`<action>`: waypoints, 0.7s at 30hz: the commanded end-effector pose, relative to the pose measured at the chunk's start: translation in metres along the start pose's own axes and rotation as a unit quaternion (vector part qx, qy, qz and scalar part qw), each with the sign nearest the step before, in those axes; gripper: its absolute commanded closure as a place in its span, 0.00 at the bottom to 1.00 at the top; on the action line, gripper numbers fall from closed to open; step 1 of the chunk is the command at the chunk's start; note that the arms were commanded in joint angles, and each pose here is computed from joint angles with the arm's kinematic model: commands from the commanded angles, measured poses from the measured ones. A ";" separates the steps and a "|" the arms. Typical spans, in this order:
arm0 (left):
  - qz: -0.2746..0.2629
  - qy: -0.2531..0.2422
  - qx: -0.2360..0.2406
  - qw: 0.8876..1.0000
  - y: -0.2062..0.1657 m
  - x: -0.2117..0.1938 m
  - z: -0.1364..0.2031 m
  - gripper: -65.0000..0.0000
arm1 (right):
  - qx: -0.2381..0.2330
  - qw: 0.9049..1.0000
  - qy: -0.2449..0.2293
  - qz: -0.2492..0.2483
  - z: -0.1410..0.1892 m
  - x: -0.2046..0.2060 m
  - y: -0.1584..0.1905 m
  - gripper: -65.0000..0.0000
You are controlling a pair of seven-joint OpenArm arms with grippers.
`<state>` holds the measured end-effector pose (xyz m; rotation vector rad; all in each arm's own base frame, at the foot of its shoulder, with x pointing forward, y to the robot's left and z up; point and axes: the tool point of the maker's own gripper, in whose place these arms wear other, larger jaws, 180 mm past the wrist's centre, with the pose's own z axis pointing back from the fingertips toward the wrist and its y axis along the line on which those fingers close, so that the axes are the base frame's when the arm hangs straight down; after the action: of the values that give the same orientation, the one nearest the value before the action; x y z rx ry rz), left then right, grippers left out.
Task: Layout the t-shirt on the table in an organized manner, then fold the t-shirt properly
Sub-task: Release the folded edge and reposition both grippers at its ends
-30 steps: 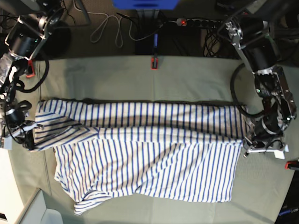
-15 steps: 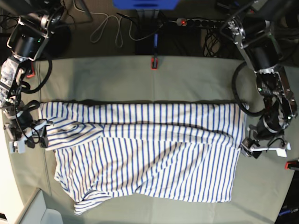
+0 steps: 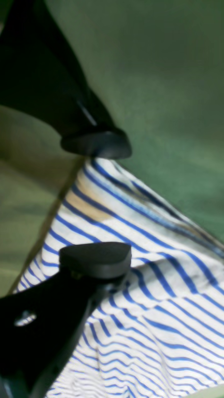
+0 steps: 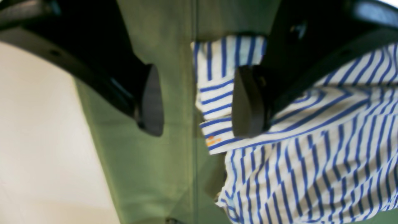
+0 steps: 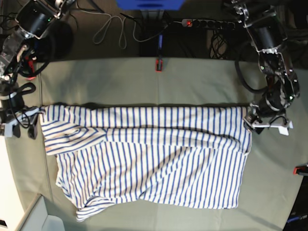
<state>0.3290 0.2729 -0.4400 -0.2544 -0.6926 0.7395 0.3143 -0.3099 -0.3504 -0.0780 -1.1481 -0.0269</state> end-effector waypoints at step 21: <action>-0.013 0.032 0.006 0.999 0.004 -0.022 -0.011 0.39 | -0.001 1.000 0.028 0.002 0.016 -0.030 -0.009 0.44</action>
<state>0.3243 0.2605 -0.4605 -0.2586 -0.6511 0.7114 0.2790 -0.3122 -0.3861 -0.0656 -1.0390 -0.0406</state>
